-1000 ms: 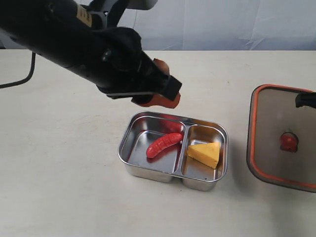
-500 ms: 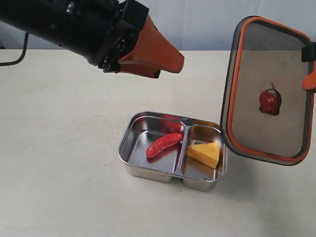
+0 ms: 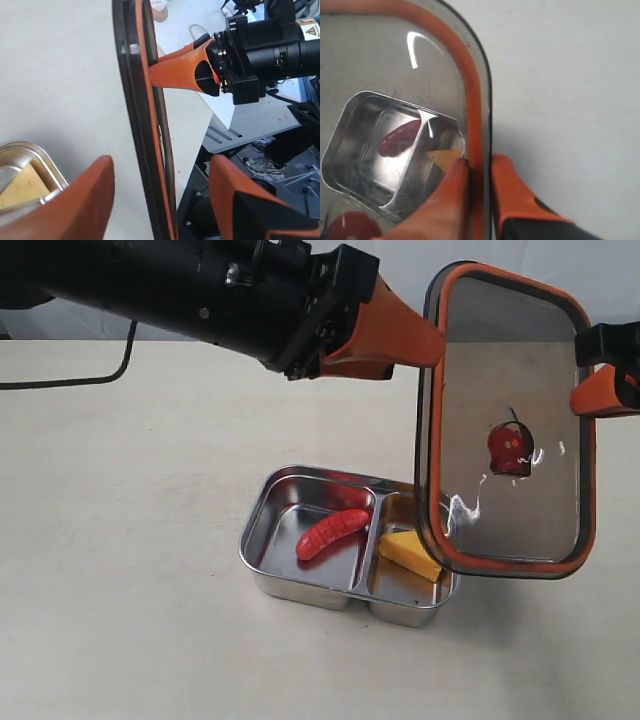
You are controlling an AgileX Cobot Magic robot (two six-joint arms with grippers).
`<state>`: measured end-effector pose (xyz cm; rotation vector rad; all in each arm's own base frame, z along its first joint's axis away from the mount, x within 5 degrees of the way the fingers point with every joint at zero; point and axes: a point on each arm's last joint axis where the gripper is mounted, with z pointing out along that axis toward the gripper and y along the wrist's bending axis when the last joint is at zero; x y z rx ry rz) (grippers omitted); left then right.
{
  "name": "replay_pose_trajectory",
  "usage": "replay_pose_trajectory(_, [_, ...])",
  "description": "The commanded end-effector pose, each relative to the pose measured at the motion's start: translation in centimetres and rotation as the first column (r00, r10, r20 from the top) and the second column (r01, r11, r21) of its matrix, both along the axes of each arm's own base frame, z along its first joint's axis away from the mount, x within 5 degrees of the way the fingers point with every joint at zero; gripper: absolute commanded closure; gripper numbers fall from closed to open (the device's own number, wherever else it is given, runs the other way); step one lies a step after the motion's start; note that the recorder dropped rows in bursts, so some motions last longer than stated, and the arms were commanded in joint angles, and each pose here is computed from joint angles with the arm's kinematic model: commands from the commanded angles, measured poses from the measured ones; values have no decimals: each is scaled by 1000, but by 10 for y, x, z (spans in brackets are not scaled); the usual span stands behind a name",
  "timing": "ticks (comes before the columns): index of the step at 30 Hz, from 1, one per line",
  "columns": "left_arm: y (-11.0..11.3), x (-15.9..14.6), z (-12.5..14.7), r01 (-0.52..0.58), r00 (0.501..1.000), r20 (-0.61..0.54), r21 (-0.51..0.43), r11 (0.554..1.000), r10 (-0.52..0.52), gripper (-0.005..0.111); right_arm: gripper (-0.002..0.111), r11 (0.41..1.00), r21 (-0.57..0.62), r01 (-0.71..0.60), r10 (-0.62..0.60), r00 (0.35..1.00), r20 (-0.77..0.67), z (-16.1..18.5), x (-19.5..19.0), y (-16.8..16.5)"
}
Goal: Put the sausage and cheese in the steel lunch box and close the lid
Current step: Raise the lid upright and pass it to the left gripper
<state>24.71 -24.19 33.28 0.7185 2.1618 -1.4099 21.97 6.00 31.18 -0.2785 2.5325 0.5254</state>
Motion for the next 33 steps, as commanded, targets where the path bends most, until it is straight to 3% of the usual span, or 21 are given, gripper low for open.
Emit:
replay_pose_trajectory(1, [-2,0,-1,-4,1000,6,-1,1000,4,52,109,998,32,-50,49,999,24,3,-3,8])
replay_pose_trajectory(9, [-28,-3,-27,20,1000,-15,55,998,-19,55,109,992,61,-108,106,994,27,5,-6,16])
replay_pose_trajectory(11, [-33,-1,-31,-2,1000,-6,66,998,2,68,109,992,65,-110,109,994,24,5,-6,17])
replay_pose_trajectory(14, [-34,2,-33,-41,999,12,73,997,40,102,109,991,62,-119,117,993,23,5,-7,17])
replay_pose_trajectory(15, [-34,4,-33,-51,999,20,73,996,50,106,109,991,62,-120,119,993,21,5,-7,17])
replay_pose_trajectory(24, [-30,9,-36,-86,992,102,127,988,73,107,108,993,30,-118,117,993,34,5,-6,14])
replay_pose_trajectory(26, [-28,10,-36,-95,986,150,163,982,71,107,101,993,4,-120,119,992,42,5,-7,12])
replay_pose_trajectory(31, [-23,9,-30,-118,976,201,184,976,80,107,68,993,-5,-115,115,991,66,8,-9,11])
replay_pose_trajectory(33, [-21,9,-28,-121,970,233,197,973,73,107,62,994,-24,-107,108,991,80,9,-9,9])
